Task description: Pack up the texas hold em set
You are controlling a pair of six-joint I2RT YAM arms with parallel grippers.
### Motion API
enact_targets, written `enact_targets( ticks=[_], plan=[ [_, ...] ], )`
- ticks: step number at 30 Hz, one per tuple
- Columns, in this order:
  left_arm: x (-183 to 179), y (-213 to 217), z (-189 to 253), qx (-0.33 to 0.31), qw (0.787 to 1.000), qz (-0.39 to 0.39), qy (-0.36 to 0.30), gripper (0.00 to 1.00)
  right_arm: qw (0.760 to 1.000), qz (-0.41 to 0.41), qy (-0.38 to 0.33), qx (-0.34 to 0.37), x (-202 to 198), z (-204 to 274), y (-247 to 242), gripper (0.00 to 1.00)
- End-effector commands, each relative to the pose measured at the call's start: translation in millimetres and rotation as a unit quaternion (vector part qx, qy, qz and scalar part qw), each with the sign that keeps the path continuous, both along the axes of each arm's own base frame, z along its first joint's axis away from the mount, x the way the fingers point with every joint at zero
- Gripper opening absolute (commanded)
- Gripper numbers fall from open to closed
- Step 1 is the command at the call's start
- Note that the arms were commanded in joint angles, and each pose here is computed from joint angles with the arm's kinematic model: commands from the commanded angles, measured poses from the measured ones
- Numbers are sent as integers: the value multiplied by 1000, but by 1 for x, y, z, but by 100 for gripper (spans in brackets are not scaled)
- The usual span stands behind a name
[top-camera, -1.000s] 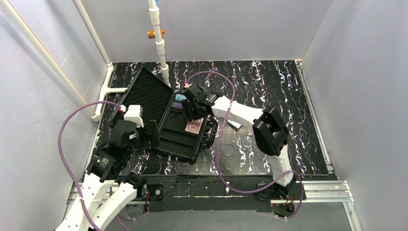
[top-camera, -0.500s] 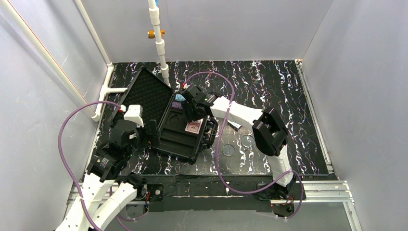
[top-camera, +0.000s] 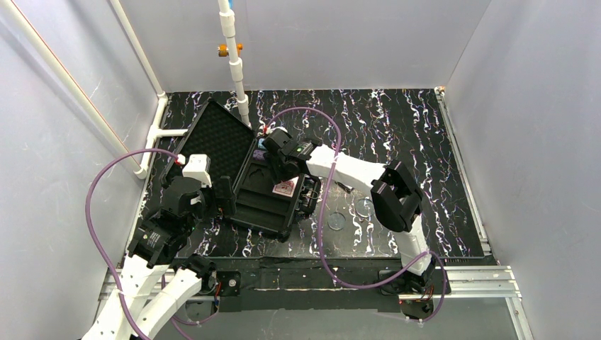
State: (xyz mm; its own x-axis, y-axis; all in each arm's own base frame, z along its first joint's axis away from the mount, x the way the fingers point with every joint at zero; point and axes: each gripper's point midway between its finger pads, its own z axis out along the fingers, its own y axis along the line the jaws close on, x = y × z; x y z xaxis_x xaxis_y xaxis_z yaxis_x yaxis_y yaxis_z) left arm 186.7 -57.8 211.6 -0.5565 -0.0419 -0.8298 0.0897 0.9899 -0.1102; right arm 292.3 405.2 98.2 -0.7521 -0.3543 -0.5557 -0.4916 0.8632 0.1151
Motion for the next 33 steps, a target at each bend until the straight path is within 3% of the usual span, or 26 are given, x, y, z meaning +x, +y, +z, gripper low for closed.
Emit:
enact_targets(
  ticks=[1, 6, 12, 21, 33],
  plan=[
    [0, 2, 3, 4, 1000, 2, -6, 99, 1000, 0, -2, -14, 0, -5, -6, 56],
    [0, 2, 2, 5, 1000, 1, -3, 99, 1000, 2, 2, -22, -4, -10, -8, 57],
    [1, 1, 0, 6, 1000, 0, 0, 99, 999, 4, -39, -16, 5, 24, -11, 65],
    [1, 0, 1, 4, 1000, -2, -2, 99, 995, -18, -87, -40, 7, 62, -46, 98],
    [-1, 0, 3, -1, 1000, -5, -6, 99, 980, -145, -79, -107, -1, 57, -140, 98]
  ],
)
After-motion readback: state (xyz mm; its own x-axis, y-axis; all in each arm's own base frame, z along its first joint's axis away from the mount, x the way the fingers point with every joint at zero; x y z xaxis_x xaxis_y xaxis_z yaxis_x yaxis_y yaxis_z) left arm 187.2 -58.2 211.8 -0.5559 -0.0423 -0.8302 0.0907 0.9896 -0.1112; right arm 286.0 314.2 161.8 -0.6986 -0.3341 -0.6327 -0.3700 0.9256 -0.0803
